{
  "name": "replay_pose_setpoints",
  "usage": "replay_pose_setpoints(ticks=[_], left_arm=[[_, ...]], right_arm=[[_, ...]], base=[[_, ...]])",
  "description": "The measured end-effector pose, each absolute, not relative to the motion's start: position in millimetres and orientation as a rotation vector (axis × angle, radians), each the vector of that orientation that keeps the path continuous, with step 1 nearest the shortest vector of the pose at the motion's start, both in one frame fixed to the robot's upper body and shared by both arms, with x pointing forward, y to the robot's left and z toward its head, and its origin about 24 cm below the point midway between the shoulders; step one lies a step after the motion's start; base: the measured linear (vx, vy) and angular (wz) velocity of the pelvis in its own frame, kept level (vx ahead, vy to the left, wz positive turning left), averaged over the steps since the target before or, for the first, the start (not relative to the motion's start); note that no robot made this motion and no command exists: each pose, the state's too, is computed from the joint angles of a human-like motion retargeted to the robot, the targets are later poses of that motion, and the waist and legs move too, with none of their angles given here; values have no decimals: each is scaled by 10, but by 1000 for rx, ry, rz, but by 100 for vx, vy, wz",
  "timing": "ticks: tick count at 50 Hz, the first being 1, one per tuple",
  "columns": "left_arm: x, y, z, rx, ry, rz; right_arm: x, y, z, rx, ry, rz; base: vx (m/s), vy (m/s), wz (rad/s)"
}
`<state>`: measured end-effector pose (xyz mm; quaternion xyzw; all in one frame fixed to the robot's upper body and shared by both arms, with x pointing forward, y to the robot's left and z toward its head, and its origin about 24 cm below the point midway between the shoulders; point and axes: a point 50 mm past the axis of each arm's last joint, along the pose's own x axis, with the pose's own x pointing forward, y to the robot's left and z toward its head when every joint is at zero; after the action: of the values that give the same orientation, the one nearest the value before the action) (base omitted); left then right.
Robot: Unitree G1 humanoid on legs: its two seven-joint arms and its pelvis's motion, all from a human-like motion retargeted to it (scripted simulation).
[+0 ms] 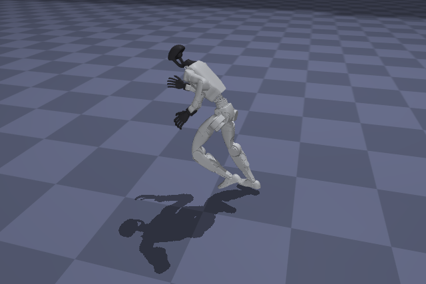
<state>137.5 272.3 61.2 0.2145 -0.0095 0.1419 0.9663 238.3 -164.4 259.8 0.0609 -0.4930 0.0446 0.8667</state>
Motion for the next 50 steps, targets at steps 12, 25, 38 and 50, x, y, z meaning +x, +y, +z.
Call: replay_pose_setpoints(ticks=[12,25,38,50], left_arm=[[688,2849,381,309,234,408],[2890,1336,3446,-36,-1271,296],[2547,1155,3752,-143,-1457,115],[1350,2569,-132,225,254,400]], right_arm=[[1681,-1552,2412,-77,-1087,173],[1338,-2709,-246,-399,346,-208],[1004,-2806,-520,-312,501,-321],[2442,-1189,3032,-154,-1313,-1]], base=[[152,27,-45],[126,11,157],[145,-62,92],[130,-36,-189]])
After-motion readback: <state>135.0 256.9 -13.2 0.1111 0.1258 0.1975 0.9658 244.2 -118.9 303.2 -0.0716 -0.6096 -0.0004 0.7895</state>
